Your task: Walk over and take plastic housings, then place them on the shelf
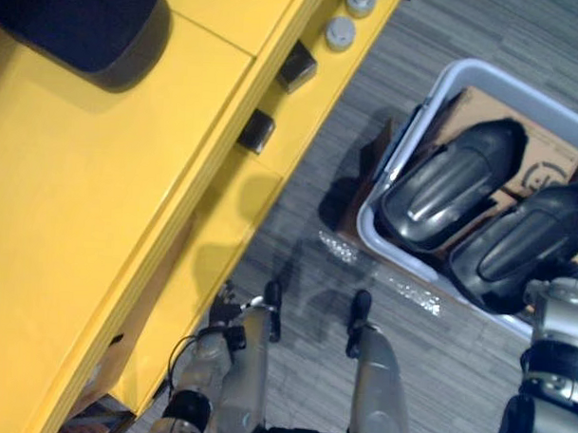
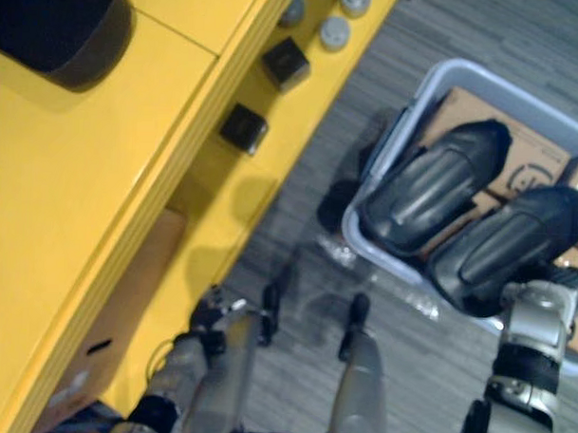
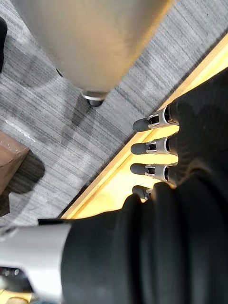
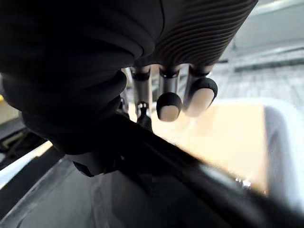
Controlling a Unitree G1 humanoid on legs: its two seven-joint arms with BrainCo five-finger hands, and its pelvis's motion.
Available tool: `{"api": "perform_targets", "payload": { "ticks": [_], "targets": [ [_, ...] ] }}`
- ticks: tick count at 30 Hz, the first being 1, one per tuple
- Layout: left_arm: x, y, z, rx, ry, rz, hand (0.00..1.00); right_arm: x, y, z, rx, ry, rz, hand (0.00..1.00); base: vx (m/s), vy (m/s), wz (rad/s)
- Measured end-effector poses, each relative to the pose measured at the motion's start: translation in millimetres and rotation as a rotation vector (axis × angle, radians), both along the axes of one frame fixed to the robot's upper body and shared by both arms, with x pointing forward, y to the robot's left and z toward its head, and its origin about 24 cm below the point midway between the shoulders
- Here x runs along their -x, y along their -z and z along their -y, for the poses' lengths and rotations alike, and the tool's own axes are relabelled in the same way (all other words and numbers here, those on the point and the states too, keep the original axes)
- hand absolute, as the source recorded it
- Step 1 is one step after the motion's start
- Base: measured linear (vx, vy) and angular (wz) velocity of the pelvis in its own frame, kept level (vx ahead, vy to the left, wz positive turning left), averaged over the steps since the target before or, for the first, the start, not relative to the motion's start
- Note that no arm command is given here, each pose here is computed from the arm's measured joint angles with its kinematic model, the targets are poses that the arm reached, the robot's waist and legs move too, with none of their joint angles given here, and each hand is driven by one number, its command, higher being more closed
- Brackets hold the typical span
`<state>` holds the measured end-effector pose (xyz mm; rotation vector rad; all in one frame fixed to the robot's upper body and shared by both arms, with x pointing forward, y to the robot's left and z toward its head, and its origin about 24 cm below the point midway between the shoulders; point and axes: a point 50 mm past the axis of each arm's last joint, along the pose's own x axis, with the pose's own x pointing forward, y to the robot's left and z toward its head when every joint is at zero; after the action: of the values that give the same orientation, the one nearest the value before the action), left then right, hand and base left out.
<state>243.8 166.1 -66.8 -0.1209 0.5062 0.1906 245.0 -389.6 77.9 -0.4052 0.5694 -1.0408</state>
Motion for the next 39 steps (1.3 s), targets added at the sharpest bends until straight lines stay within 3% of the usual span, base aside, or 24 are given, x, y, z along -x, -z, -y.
{"api": "perform_targets", "payload": {
  "ticks": [11, 16, 20, 26, 32, 39],
  "targets": [
    [34, 16, -30, 0.003, 0.035, -0.094, 0.0, 58, 65, 2, -0.11, 0.058, -0.199, 1.0, 0.1, -0.032, -0.01],
    [29, -1, -21, 0.035, 0.117, -0.013, 0.0, 71, 69, 2, -0.08, 0.106, -0.179, 1.0, 0.08, -0.004, 0.06],
    [7, -56, 7, 0.074, 0.304, 0.207, 0.0, 75, 51, -2, 0.045, 0.116, -0.067, 1.0, 0.05, -0.009, 0.01],
    [-22, -114, 50, 0.16, 0.687, 0.296, 0.0, 55, -11, -11, 0.377, 0.007, 0.153, 1.0, 0.03, 0.01, -0.05],
    [-49, -152, 60, 0.17, 0.896, 0.32, 0.0, 21, -64, -30, 0.584, -0.183, 0.369, 1.0, -0.03, 0.022, -0.4],
    [-64, -155, 79, 0.134, 0.992, 0.218, 0.0, -10, -113, -67, 0.769, -0.462, 0.576, 1.0, 0.01, -0.003, -0.11]
  ]
}}
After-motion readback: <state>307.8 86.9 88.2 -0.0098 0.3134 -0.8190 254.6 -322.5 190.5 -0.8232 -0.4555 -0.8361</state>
